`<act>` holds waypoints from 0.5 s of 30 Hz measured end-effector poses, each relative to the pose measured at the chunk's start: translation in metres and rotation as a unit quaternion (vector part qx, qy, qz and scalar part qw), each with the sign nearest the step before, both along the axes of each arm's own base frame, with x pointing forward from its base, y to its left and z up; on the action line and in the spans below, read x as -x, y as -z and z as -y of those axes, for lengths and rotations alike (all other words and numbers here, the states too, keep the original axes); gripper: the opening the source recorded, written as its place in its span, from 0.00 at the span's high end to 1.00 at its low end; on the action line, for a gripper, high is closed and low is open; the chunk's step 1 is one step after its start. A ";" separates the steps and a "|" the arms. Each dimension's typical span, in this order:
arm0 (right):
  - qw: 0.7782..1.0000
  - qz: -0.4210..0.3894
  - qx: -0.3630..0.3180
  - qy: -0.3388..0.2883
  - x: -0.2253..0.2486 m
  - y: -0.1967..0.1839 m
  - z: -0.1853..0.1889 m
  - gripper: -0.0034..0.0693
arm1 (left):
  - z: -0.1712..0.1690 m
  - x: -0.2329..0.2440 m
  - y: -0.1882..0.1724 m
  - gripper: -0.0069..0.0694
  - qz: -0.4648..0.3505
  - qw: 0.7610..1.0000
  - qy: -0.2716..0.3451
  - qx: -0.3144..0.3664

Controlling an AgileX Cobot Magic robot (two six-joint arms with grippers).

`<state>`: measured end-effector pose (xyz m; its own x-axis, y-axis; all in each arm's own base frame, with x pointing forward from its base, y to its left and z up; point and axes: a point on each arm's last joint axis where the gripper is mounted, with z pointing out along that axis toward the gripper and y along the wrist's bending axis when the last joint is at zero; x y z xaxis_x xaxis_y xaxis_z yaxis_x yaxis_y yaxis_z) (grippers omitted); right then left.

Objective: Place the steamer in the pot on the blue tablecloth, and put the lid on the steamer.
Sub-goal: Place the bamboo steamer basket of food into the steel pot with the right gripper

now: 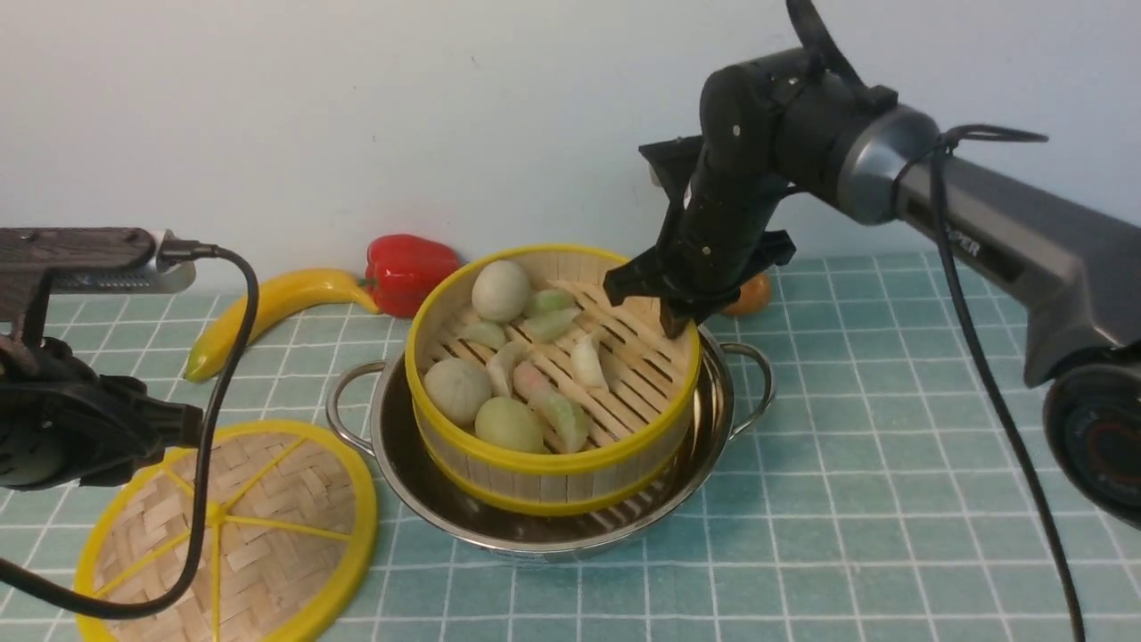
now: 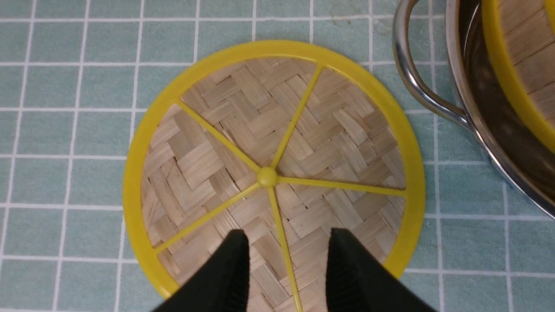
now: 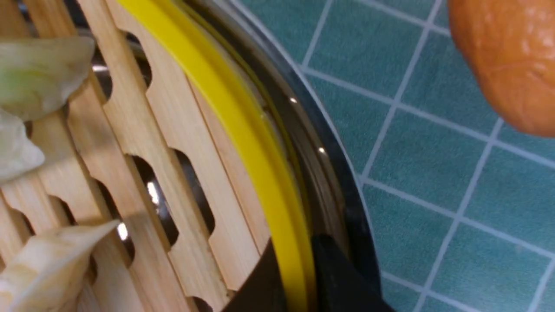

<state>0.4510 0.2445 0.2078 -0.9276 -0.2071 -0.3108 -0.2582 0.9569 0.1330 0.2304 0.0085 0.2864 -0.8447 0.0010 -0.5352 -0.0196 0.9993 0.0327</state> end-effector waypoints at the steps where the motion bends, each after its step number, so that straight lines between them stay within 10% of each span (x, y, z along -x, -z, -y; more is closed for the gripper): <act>1: 1.000 -0.003 0.001 -0.002 0.001 0.003 -0.003 0.87 | 0.000 -0.001 0.000 0.59 0.003 1.000 0.000 0.000; 15: 1.000 -0.008 0.003 -0.006 0.002 0.009 -0.006 0.87 | 0.000 -0.001 -0.001 0.59 0.007 1.000 0.000 0.000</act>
